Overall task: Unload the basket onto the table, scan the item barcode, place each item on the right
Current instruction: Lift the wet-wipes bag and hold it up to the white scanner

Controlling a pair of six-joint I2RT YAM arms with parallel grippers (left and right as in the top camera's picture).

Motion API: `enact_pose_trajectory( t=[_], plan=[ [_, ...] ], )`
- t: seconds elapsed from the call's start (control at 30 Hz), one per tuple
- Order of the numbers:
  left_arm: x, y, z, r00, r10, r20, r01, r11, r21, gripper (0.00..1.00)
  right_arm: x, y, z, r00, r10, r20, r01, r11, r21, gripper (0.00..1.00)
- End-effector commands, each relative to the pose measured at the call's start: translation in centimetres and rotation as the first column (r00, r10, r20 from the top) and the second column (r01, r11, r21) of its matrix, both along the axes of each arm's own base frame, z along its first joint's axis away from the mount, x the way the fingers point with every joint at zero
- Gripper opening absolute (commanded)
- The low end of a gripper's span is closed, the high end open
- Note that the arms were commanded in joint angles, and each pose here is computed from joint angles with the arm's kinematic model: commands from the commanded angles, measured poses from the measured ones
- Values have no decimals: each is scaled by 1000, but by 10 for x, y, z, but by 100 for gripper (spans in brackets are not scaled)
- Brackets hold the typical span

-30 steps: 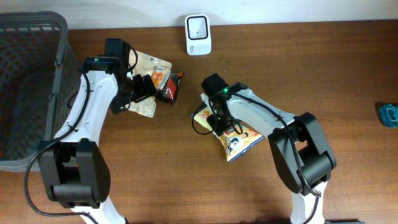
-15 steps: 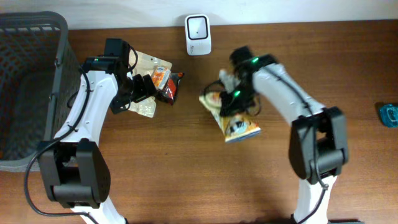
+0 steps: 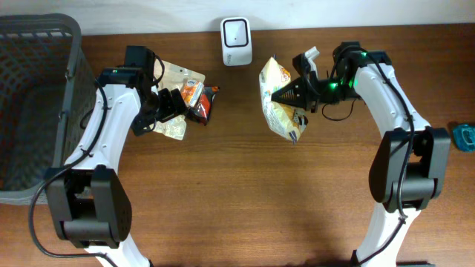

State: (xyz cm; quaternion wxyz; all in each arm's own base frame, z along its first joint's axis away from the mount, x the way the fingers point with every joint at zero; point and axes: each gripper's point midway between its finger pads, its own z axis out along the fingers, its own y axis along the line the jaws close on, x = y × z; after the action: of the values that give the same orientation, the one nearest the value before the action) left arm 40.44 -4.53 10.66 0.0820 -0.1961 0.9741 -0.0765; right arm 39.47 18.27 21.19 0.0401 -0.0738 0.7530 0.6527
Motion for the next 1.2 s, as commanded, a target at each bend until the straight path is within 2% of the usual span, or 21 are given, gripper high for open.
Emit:
enact_pose_trajectory(
  t=[0.0,0.23,0.33,0.47,0.57,0.63,0.7,0.77,0.83,0.9,0.93,1.0,1.07,1.17],
  plan=[
    [1,1,2,1000,11,4,-11,1000,-6,99,-3,11,29,999,19,43,-25,991,128,4],
    [1,1,2,1000,11,4,-11,1000,-6,99,-24,47,29,991,115,64,-123,984,129,4],
    [1,1,2,1000,11,4,-11,1000,-6,99,-32,60,29,982,150,116,-164,978,129,4],
    [1,1,2,1000,11,4,-11,1000,-6,99,-31,61,25,977,155,145,-171,980,106,4],
    [1,1,2,1000,11,4,-11,1000,-6,99,-25,58,8,970,160,182,-164,986,7,8],
    [1,1,2,1000,11,4,-11,1000,-6,99,-10,53,-21,980,141,140,-115,977,-180,6],
    [1,1,2,1000,11,4,-11,1000,-6,99,19,37,-59,995,26,96,20,896,-443,4],
    [1,1,2,1000,11,4,-11,1000,-6,99,53,12,-83,980,-86,181,185,736,-651,4],
    [1,1,2,1000,11,4,-11,1000,-6,99,82,-10,-90,940,-145,309,335,560,-758,4],
    [1,1,2,1000,11,4,-11,1000,-6,99,108,-20,-83,878,-152,454,473,420,-774,4],
    [1,1,2,1000,11,4,-11,1000,-6,99,128,-26,-74,814,-149,562,577,320,-752,8],
    [1,1,2,1000,11,4,-11,1000,-6,99,148,-33,-61,727,-145,671,686,198,-700,9],
    [1,1,2,1000,11,4,-11,1000,-6,99,165,-30,-50,649,-145,747,761,145,-633,5],
    [1,1,2,1000,11,4,-11,1000,-6,99,182,-17,-44,585,-161,795,810,169,-562,4]
  ],
)
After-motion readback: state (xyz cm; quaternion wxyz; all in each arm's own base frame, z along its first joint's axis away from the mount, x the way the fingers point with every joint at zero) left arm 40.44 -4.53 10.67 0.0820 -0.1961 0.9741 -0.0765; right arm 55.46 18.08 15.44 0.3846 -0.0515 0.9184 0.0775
